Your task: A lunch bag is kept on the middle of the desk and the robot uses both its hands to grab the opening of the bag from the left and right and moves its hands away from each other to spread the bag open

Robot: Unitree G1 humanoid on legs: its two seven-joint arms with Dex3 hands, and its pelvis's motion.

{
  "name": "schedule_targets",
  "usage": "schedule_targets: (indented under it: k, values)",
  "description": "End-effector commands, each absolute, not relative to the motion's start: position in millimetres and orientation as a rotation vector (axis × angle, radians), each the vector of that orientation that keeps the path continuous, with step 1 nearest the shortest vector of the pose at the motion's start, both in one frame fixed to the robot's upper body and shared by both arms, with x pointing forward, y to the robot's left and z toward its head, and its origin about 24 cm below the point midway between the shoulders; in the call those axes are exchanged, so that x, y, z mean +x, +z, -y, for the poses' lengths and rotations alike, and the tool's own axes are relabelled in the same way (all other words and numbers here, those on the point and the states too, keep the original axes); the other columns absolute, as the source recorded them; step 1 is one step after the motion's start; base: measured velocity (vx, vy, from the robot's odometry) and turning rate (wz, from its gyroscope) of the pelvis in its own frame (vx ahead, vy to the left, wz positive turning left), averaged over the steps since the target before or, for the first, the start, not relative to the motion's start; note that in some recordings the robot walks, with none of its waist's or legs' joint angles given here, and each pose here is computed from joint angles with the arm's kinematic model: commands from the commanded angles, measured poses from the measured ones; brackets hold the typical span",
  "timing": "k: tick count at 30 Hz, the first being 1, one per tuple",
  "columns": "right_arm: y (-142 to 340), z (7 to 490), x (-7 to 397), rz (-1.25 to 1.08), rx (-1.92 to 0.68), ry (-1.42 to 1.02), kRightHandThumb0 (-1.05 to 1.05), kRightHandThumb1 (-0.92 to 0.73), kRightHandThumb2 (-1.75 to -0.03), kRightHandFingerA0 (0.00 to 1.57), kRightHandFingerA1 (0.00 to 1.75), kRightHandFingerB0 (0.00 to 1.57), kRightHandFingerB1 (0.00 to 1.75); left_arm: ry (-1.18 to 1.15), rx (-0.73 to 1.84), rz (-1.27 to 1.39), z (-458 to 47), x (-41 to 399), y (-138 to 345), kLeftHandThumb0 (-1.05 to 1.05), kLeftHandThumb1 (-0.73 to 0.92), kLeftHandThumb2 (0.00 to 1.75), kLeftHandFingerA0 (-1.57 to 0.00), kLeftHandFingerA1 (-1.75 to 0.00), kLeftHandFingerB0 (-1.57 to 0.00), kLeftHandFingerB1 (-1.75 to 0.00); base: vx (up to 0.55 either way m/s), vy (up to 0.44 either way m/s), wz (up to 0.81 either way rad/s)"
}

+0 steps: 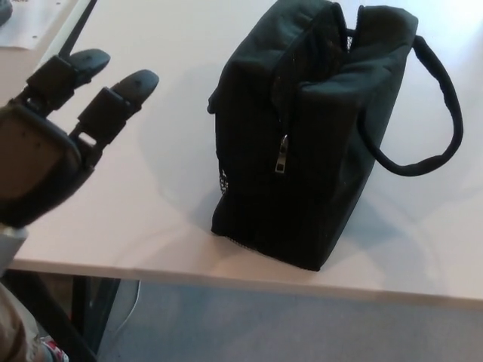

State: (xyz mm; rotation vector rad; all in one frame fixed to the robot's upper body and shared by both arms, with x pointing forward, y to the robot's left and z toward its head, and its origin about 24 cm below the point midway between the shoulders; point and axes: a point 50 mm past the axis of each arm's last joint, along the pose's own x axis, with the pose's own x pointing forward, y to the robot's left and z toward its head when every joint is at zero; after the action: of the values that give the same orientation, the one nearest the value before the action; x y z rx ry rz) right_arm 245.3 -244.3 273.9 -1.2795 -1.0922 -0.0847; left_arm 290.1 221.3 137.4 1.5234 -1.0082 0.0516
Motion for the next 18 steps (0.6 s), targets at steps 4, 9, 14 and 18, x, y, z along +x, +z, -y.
schedule_targets:
  k: [4, 9, 14, 18]
  values:
    - [141, 265, 173, 0.704, -1.076, 0.058, -0.26, -0.55, -0.57, 0.46, 0.37, 0.48, 0.37, 0.098, 1.284, 0.895, -228, 218, 110, 0.13, 0.46, 0.65, -0.31, -0.38, -0.22, -0.3, 0.0, 0.0, 0.0]
    - [31, 258, 127, 0.207, -1.079, 0.21, -0.4, -0.54, -0.57, 0.49, 0.4, 0.48, 0.38, 0.042, 1.007, 0.563, -243, 155, 84, -0.01, 0.37, 0.88, -0.19, -0.53, 0.0, -0.44, 0.0, 0.0, 0.0]
    - [-5, 218, 105, 0.072, -0.911, 0.32, -0.54, -0.68, -0.6, 0.5, 0.42, 0.37, 0.34, -0.04, 0.647, 0.157, -234, 77, 61, -0.21, 0.68, 0.63, -0.21, -0.37, -0.1, -0.21, 0.0, 0.0, 0.0]
    - [-17, 187, 100, 0.042, -0.814, 0.429, -0.58, -0.73, -0.62, 0.31, 0.33, 0.27, 0.29, -0.102, 0.528, -0.02, -227, 42, 51, -0.34, 0.78, 0.65, -0.16, -0.33, -0.11, -0.24, 0.0, 0.0, 0.0]
